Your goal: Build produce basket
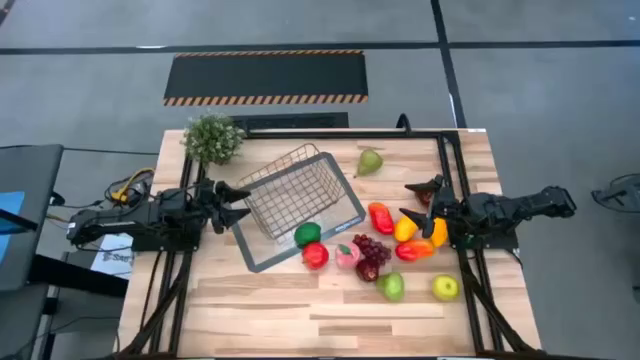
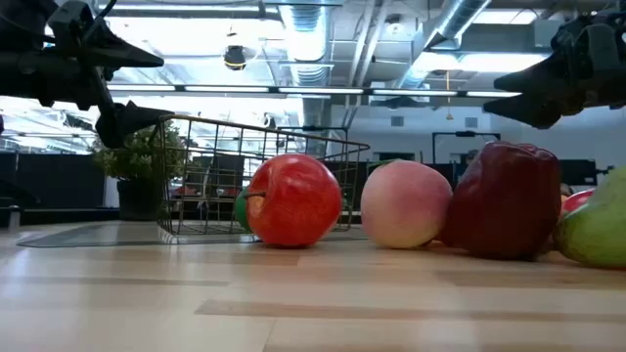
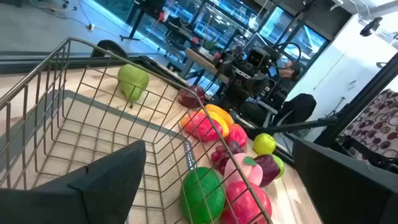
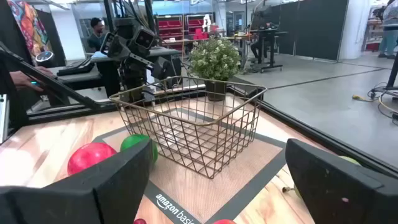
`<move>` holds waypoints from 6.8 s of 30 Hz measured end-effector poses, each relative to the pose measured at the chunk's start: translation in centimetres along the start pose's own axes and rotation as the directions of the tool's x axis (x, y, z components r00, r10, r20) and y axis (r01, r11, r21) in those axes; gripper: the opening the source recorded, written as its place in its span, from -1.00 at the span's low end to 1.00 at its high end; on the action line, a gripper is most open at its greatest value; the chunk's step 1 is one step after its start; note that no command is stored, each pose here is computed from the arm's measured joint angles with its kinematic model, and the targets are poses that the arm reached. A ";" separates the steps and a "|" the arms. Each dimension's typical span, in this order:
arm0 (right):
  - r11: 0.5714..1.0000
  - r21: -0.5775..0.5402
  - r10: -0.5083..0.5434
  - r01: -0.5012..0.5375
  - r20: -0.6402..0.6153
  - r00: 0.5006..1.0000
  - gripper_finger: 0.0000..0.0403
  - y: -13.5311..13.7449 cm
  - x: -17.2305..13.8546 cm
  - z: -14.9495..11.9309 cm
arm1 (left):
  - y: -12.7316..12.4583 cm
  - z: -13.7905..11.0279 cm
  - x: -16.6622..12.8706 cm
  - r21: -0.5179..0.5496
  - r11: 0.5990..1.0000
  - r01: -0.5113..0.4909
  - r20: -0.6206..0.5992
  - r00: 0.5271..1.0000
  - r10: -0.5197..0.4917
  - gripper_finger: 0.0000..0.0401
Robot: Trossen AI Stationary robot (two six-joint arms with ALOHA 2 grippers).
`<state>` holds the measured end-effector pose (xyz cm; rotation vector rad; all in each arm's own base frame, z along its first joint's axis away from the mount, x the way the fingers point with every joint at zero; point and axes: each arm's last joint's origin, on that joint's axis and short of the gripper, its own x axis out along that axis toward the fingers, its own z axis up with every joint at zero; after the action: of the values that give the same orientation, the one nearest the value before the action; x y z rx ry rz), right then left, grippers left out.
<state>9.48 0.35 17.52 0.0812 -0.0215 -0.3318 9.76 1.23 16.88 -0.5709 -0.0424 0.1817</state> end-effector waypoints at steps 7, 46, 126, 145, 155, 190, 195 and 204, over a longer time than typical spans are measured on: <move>1.000 0.000 0.000 0.000 0.000 1.000 0.91 0.0 0.0 0.0 | 0.0 0.0 0.0 0.000 1.000 0.000 0.000 1.000 0.000 0.95; 1.000 0.000 0.000 0.000 0.000 1.000 0.91 0.0 0.0 0.0 | 0.2 0.3 0.0 0.396 0.914 -0.086 0.059 0.996 0.068 0.95; 0.669 0.741 -0.059 -0.051 0.122 0.991 0.91 -0.5 0.1 1.3 | -0.7 3.2 -0.7 -0.571 0.808 0.142 0.459 0.872 0.172 0.63; 0.873 0.478 -0.237 0.099 0.237 0.942 0.91 -1.5 -2.0 15.0 | -7.2 12.7 0.6 -0.313 0.916 0.250 0.609 0.793 -0.009 -0.35; 0.926 0.244 -0.254 0.286 -0.155 0.955 0.91 -0.4 0.2 18.7 | -11.3 15.9 8.2 -0.159 0.980 -0.118 -0.220 0.972 0.081 0.15; 0.927 0.205 -0.204 0.314 -0.428 0.881 0.91 -0.7 -1.0 17.2 | -21.0 6.1 24.4 0.412 0.834 0.367 -0.895 0.332 0.297 0.43; 0.916 0.234 -0.204 0.325 -0.427 0.881 0.91 -0.7 -1.0 17.2 | -22.5 5.0 24.3 0.535 0.798 0.276 -0.809 0.439 0.391 0.43; 0.916 0.233 -0.204 0.326 -0.430 0.880 0.91 -0.7 -1.0 17.1 | -23.7 -0.1 25.5 0.600 0.741 0.301 -0.776 0.446 0.447 0.43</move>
<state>7.69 -1.26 34.54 0.4574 0.3495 -0.5860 38.62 -13.75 29.42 0.1598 1.1180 -0.0546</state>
